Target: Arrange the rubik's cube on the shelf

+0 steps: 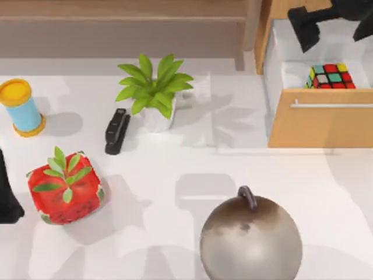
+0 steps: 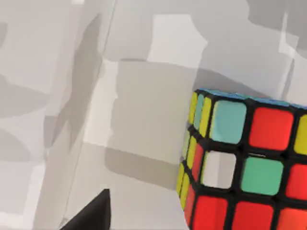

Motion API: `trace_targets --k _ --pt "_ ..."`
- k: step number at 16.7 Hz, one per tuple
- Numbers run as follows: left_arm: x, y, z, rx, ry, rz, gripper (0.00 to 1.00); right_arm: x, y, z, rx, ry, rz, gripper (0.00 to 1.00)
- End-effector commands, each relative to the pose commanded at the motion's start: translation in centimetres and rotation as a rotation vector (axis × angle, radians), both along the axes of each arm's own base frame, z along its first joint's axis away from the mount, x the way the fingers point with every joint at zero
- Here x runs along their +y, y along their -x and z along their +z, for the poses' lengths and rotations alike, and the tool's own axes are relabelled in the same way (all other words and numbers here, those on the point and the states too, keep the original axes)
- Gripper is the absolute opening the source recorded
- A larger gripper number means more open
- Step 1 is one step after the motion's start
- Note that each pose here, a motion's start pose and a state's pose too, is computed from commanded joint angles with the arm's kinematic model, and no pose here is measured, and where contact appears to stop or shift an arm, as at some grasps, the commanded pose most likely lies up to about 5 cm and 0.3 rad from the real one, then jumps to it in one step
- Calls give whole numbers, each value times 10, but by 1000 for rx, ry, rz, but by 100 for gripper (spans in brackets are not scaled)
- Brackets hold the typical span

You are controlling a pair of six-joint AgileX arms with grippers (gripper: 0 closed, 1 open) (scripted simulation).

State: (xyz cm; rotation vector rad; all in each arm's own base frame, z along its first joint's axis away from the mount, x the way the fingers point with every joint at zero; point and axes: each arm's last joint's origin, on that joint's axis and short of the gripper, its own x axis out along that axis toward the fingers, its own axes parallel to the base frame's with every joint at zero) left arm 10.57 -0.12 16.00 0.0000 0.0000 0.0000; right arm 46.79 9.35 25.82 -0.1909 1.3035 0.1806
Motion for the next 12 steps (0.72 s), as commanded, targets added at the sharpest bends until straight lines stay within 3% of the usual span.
trace_targets --k 4,12 --pt "0 0 0 0 0 0 100 -22 -10 -25 148 -12 -146 100" --pt "0 0 0 0 0 0 100 -24 -9 -26 160 -11 -154 100"
